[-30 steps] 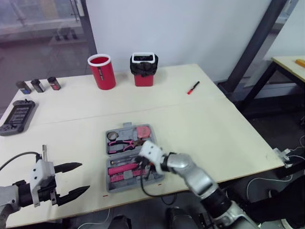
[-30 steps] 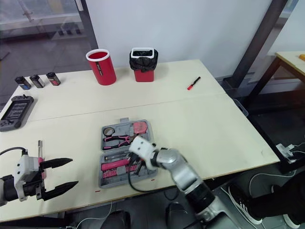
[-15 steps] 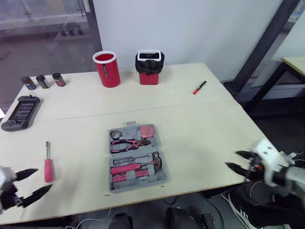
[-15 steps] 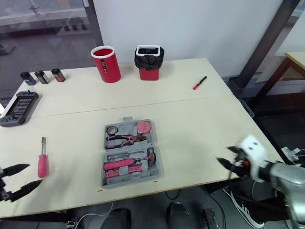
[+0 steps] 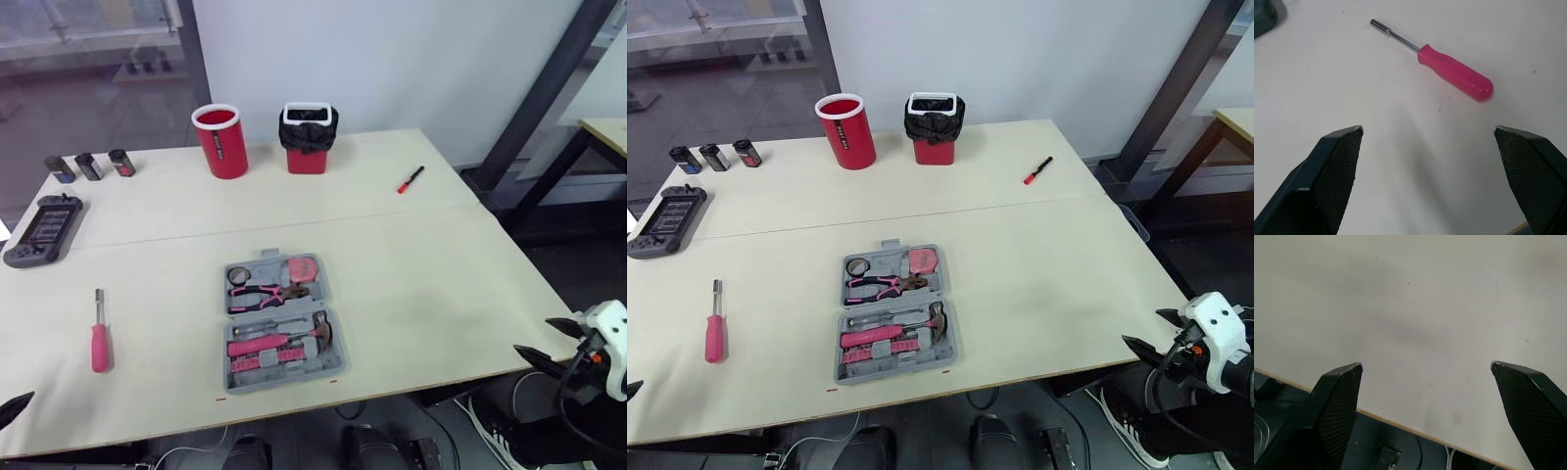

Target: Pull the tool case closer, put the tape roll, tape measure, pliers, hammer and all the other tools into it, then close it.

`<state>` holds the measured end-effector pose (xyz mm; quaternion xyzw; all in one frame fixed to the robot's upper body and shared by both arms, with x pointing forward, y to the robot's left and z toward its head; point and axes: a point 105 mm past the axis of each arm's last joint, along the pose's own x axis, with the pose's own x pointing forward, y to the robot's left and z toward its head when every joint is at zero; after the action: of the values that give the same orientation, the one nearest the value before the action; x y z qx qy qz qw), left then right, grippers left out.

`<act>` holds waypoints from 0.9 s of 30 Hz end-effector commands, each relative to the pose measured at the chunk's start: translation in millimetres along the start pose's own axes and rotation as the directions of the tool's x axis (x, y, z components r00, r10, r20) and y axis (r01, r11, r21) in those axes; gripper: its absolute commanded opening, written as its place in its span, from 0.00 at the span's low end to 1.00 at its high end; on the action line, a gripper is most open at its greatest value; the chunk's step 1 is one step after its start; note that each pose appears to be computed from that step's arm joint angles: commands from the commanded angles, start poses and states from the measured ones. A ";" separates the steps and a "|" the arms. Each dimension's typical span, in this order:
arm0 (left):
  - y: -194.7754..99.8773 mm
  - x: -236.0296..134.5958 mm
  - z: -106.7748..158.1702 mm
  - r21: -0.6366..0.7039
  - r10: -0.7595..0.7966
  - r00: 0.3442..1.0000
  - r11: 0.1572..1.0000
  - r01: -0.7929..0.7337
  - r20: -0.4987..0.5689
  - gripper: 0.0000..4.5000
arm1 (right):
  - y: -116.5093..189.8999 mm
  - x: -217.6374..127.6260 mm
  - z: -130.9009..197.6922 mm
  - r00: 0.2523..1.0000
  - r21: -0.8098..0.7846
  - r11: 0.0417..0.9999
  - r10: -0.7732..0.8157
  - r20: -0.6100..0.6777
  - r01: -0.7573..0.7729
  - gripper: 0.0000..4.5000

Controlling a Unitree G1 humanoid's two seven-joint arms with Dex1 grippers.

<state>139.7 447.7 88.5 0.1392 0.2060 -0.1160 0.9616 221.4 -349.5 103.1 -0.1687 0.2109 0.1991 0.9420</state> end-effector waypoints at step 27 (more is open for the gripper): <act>-23.5 114.4 55.0 -0.525 0.412 0.838 0.653 -0.546 -0.359 1.00 | 198.2 86.2 180.8 0.668 -0.408 0.675 0.721 0.187 -0.615 0.99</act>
<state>261.6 383.8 86.2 -0.1033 0.2618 0.2098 0.9364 268.2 -83.0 163.4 -0.1824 0.0789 0.5813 0.7890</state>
